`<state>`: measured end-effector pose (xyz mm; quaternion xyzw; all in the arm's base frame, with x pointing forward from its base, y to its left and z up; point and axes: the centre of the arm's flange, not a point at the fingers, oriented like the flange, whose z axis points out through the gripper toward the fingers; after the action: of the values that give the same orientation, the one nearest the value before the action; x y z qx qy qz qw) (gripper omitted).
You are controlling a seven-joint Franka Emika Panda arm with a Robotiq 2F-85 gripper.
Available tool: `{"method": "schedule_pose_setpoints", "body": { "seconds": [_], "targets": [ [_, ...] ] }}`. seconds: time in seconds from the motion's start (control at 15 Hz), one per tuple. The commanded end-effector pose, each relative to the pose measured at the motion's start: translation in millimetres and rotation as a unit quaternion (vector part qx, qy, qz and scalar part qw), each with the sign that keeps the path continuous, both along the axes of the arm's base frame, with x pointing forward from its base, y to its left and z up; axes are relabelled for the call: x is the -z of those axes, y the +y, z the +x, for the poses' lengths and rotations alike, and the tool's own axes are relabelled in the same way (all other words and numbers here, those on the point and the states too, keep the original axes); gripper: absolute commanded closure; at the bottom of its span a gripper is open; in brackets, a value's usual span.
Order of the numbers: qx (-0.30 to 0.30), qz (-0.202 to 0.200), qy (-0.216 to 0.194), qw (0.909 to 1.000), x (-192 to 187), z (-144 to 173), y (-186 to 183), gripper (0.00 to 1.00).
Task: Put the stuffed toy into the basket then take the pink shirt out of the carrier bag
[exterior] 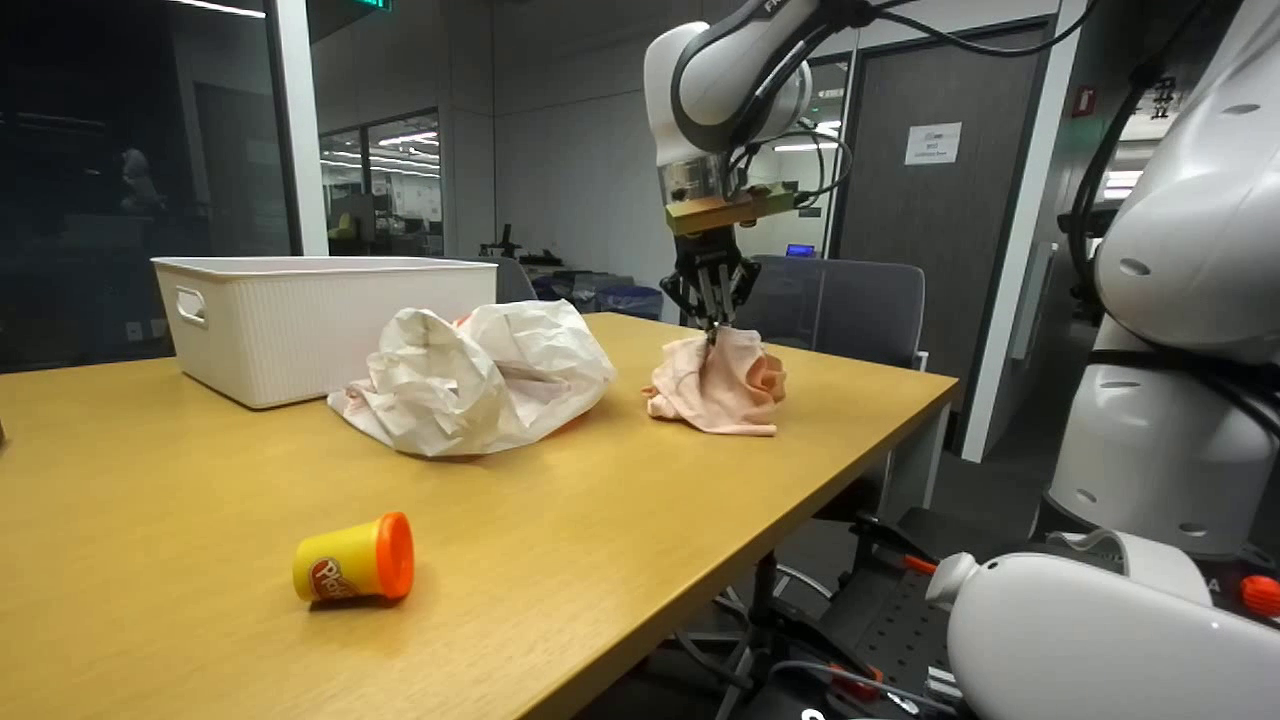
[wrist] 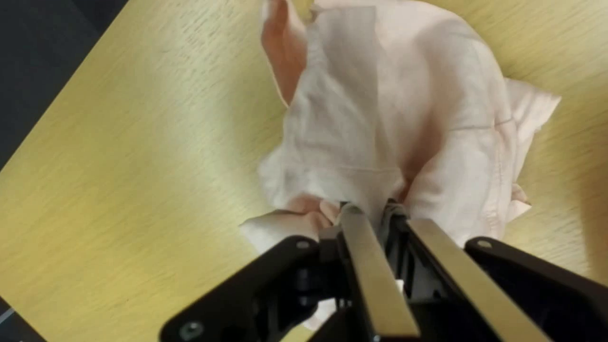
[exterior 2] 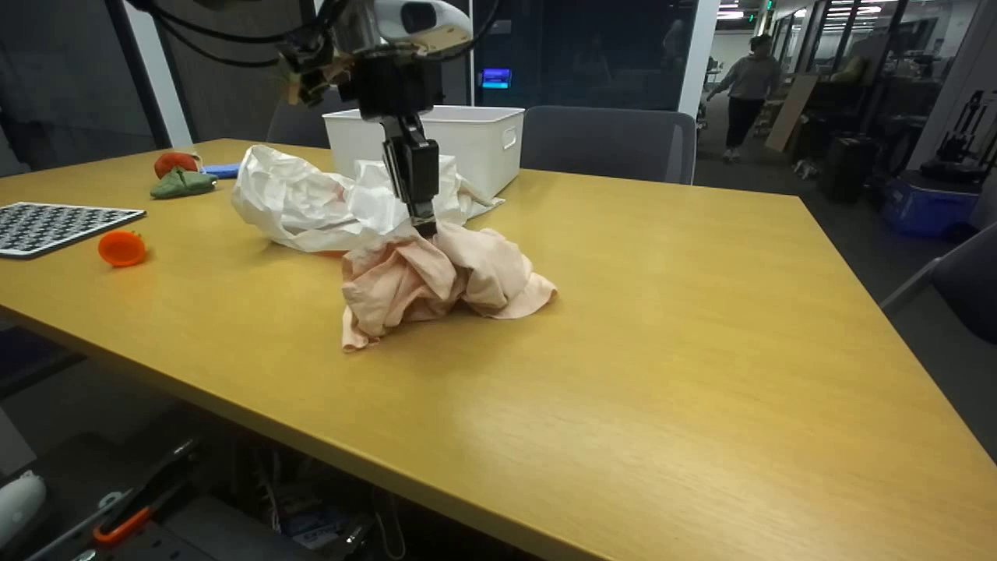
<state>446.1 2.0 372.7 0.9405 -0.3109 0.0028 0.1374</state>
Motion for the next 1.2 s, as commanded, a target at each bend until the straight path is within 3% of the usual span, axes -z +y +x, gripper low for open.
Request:
{"method": "schedule_pose_setpoints", "body": {
  "seconds": [0.0,0.27,0.47,0.67,0.87,1.13],
  "targets": [
    [0.014,0.002,-0.010,0.9999,-5.9,9.0,-6.0,0.51],
    [0.017,-0.005,-0.039,0.9991,-41.5,9.1,-13.0,0.22],
    [-0.011,0.006,-0.071,0.9974,-77.6,12.7,1.7,0.01],
    [-0.087,0.024,-0.076,0.9930,-121.7,10.2,34.0,0.00],
    [-0.173,0.052,-0.065,0.9813,-168.5,-1.1,73.5,0.00],
    [-0.261,0.068,-0.010,0.9629,-222.5,-23.2,108.4,0.00]
  ]
}}
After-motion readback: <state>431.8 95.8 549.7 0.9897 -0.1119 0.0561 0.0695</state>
